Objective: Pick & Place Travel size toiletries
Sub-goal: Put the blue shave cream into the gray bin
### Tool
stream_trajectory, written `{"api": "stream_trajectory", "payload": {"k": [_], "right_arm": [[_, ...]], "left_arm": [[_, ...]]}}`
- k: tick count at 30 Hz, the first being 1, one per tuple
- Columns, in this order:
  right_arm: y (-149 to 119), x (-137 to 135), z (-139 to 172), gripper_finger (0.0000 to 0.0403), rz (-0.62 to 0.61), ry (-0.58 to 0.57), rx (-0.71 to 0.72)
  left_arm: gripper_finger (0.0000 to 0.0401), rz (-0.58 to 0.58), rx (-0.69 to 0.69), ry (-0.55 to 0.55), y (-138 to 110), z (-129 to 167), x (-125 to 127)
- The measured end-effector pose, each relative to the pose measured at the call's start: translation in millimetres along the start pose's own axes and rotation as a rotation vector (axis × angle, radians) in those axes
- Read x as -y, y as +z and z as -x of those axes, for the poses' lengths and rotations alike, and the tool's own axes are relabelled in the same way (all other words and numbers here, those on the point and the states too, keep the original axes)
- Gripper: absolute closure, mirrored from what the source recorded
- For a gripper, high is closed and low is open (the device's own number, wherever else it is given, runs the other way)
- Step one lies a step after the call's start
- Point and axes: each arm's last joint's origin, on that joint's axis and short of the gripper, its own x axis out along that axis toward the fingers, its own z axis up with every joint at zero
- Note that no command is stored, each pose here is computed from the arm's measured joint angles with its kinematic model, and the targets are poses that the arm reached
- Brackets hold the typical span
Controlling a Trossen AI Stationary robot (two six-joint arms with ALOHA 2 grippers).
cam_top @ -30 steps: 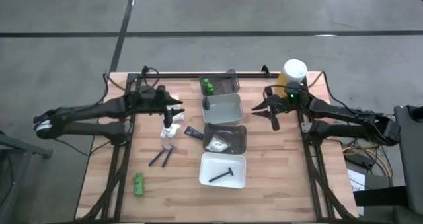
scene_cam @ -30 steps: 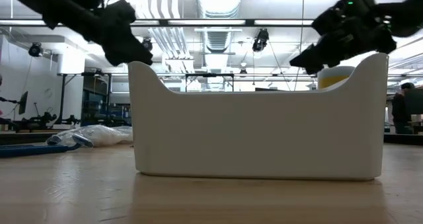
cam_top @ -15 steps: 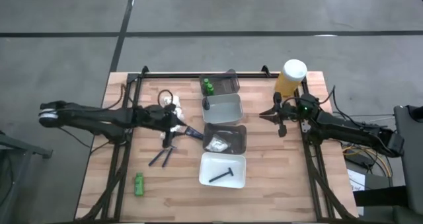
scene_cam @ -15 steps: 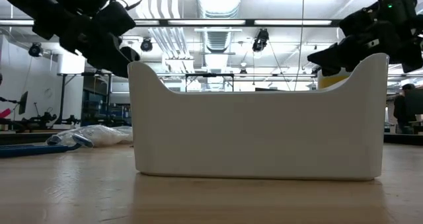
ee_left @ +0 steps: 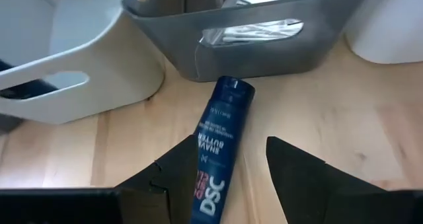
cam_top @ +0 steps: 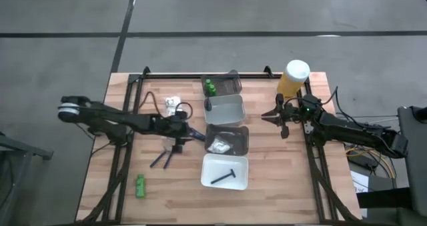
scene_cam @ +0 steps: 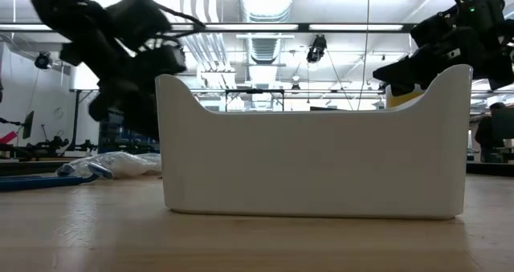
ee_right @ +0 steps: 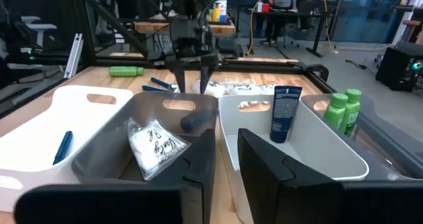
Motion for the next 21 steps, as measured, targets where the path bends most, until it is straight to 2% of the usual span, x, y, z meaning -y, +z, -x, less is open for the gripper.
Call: {"api": "stream_trajectory", "payload": {"k": [9,13,21], "right_arm": [[-1,0,0,0.0316,-0.023,0.000,-0.006],[-1,0,0,0.0308,-0.023,-0.001,-0.006],[-1,0,0,0.0298,-0.026,-0.001,-0.007]], "left_arm": [[0.0217,-0.045,-0.134,-0.022,21,-28,-4],[0.0217,-0.051,-0.180,-0.064,21,-34,-3],[0.0217,-0.048,-0.203,-0.060,14,-41,-14]]}}
